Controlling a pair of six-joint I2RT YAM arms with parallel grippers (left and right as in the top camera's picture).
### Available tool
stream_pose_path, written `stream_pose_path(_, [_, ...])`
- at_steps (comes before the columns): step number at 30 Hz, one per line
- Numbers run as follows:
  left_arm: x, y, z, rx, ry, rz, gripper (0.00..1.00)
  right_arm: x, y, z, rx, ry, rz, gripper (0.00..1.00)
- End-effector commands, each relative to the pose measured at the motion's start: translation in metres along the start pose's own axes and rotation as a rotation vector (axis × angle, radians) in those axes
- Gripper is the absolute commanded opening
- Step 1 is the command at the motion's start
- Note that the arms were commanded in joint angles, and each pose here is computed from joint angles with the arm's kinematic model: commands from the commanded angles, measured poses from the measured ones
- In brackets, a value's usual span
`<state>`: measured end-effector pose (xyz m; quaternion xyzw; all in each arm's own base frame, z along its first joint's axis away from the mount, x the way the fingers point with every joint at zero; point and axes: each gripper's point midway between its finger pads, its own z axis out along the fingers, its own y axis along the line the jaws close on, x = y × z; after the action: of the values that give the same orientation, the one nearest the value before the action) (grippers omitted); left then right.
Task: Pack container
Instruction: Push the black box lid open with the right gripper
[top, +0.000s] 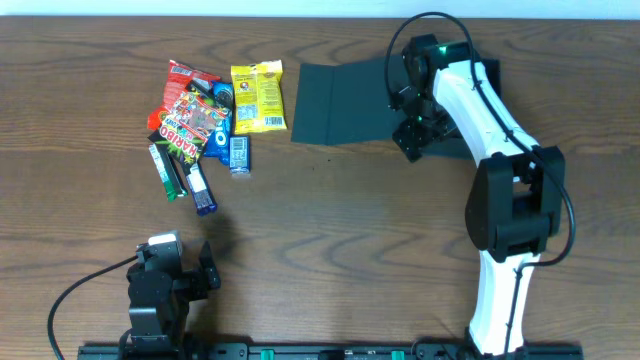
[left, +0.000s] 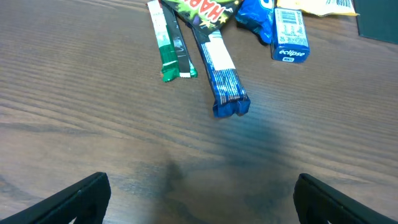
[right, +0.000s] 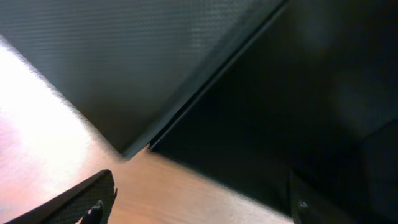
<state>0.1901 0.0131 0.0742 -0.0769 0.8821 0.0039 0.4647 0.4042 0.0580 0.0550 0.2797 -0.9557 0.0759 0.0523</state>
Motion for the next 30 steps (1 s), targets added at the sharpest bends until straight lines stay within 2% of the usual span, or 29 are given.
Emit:
stream_pose_path(1, [0.004,0.0,0.002,0.001,0.008,0.013,0.95,0.012,-0.015,0.016,0.039,0.046,0.048,0.84])
stream_pose_path(3, [0.004,0.0,0.002,0.001,0.008,0.013,0.95,0.017,-0.022,0.022,0.041,0.056,0.086,0.79])
stream_pose_path(8, [0.004,0.0,0.002,0.001,0.008,0.013,0.95,0.031,-0.034,0.026,0.027,0.085,0.182,0.49])
stream_pose_path(9, [0.004,0.0,0.002,0.001,0.008,0.013,0.95,0.033,-0.036,0.026,0.025,0.087,0.2,0.47])
stream_pose_path(13, [0.004,0.0,0.002,0.001,0.008,0.013,0.95,0.038,-0.042,0.027,0.022,0.092,0.258,0.37])
stream_pose_path(18, [0.004,0.0,0.002,0.001,0.008,0.013,0.95,0.031,-0.034,0.028,-0.024,0.066,0.305,0.31])
stream_pose_path(24, [0.004,0.0,0.002,0.001,0.008,0.013,0.95,0.01,-0.011,0.025,-0.103,0.013,0.445,0.09])
stream_pose_path(30, [0.004,0.0,0.002,0.001,0.008,0.013,0.95,-0.027,0.019,0.017,-0.2,-0.08,0.639,0.09])
